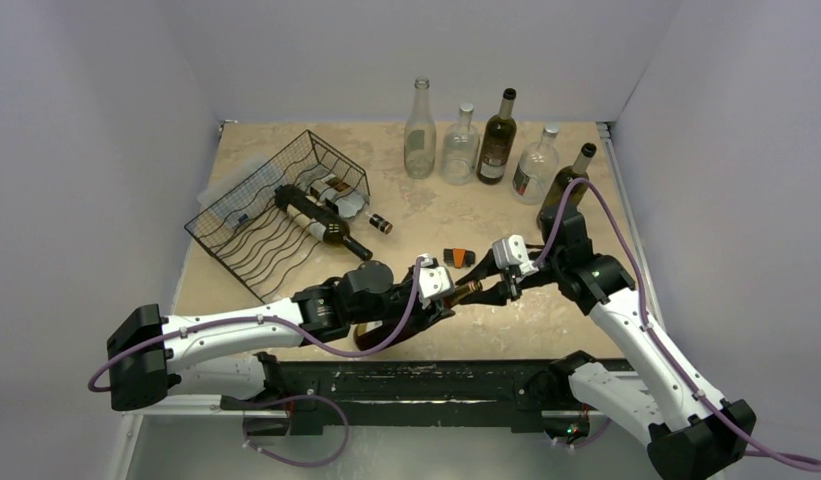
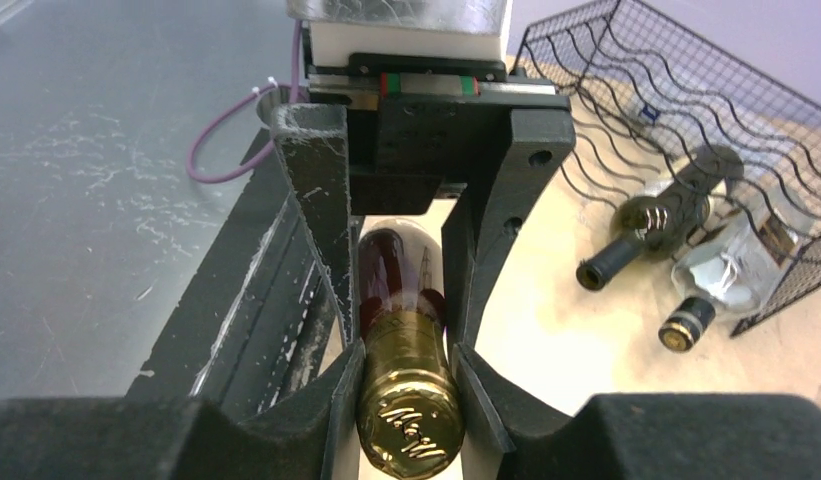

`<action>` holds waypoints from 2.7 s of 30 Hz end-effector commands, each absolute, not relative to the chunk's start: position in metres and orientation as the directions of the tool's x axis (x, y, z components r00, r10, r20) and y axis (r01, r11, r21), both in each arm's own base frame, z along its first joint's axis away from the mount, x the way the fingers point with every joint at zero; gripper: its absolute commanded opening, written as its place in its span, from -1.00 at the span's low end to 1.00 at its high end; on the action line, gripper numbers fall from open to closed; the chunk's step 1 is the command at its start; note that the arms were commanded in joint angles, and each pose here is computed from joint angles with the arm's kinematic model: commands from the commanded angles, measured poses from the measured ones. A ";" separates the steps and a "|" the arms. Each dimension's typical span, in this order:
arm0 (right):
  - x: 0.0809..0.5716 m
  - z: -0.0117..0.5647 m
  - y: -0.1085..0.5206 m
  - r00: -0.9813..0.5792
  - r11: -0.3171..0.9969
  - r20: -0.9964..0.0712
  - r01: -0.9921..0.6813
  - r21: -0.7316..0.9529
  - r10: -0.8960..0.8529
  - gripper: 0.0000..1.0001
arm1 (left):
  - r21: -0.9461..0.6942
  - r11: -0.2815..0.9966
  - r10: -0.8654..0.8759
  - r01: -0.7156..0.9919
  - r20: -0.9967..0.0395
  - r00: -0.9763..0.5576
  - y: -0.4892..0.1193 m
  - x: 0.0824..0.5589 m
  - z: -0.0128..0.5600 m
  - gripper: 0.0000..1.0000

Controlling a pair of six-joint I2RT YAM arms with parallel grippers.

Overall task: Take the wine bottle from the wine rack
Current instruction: Place the wine bottle at the center of the board.

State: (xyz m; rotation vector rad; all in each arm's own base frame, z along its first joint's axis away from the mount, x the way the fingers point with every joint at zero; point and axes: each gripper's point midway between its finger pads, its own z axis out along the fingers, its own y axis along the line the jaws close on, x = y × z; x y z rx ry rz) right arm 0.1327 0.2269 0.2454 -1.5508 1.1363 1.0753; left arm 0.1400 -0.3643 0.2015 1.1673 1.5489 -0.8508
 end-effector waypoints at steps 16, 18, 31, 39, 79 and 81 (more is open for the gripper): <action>0.167 0.289 0.218 0.102 -0.014 -0.972 -0.995 -0.102 -0.210 -1.00 | -0.025 0.315 0.053 0.949 -0.998 -0.043 -0.374 0.147 0.260 0.55; 0.169 0.293 0.217 0.100 -0.003 -0.974 -0.995 -0.101 -0.204 -1.00 | -0.020 0.326 0.051 0.945 -0.998 -0.039 -0.370 0.148 0.261 0.61; 0.192 0.322 0.198 0.064 0.138 -0.954 -0.985 -0.108 -0.294 -1.00 | 0.031 0.461 0.130 0.887 -0.991 -0.032 -0.298 0.161 0.274 0.68; 0.206 0.329 0.187 0.041 0.236 -0.932 -0.963 -0.133 -0.360 -1.00 | 0.114 0.576 0.242 0.810 -0.970 -0.036 -0.238 0.179 0.286 0.73; 0.318 0.390 0.118 -0.016 0.612 -0.880 -0.724 -0.317 -0.475 -1.00 | 0.393 0.629 0.541 0.671 -0.841 -0.015 -0.159 0.190 0.232 0.75; 0.327 0.395 0.114 -0.016 0.625 -0.882 -0.711 -0.322 -0.471 -1.00 | 0.393 0.626 0.544 0.673 -0.839 -0.016 -0.159 0.190 0.231 0.75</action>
